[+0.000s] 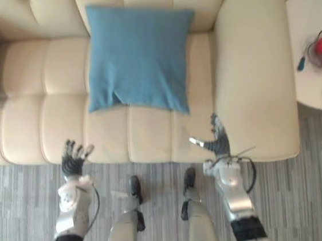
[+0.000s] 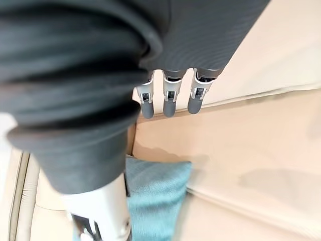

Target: Pick up cushions and gather them together orderly.

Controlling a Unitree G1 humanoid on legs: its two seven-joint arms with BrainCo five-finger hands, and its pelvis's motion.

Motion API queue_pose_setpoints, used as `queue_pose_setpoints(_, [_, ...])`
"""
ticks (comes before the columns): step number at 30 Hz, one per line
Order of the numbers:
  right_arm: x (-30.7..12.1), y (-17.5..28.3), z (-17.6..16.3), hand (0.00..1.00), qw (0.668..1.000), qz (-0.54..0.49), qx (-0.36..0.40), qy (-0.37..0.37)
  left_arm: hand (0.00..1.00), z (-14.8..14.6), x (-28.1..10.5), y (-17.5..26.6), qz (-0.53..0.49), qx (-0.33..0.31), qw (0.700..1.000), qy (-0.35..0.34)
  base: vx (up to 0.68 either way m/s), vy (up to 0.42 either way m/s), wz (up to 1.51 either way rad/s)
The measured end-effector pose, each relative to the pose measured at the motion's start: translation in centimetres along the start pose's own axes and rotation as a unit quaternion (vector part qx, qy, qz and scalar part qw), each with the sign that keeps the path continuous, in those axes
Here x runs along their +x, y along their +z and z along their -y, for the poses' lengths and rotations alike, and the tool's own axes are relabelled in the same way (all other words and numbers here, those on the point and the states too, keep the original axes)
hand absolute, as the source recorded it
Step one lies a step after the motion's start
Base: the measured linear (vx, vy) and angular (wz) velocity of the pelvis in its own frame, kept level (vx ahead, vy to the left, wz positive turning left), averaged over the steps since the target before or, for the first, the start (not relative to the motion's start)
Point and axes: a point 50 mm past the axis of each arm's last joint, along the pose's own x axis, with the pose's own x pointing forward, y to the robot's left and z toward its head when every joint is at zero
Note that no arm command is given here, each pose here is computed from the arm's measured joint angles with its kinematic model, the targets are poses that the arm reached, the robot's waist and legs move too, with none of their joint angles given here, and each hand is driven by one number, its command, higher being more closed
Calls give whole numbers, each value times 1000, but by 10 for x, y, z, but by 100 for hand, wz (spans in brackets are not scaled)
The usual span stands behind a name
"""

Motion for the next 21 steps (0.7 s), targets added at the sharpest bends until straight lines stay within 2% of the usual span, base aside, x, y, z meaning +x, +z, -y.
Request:
queue_pose_setpoints(5, [-28, -72, -4, 0, 988, -155, -15, 11, 0, -16, -26, -70, -156, 42, 987, 5, 97, -11, -3])
queue_pose_setpoints(8, [-53, -117, -3, 0, 964, -264, -24, 1, 0, -33, -54, -113, -270, 98, 958, 18, 76, 2, -14])
queue_pose_setpoints(10, [-60, -128, -1, 0, 956, -294, -19, -9, 0, -39, -62, -122, -295, 106, 949, 28, 39, -3, -21])
queue_pose_setpoints(11, [-73, -142, 4, 0, 941, -337, -13, -23, 0, -46, -74, -132, -328, 112, 937, 42, 35, -5, -16])
queue_pose_setpoints(17, [-103, -168, 15, 0, 905, -420, 0, -65, 0, -61, -89, -142, -362, 124, 921, 68, 10, 2, -14])
queue_pose_setpoints(21, [-107, -171, 19, 0, 898, -432, 8, -78, 0, -63, -90, -142, -365, 131, 919, 67, -32, 7, -16])
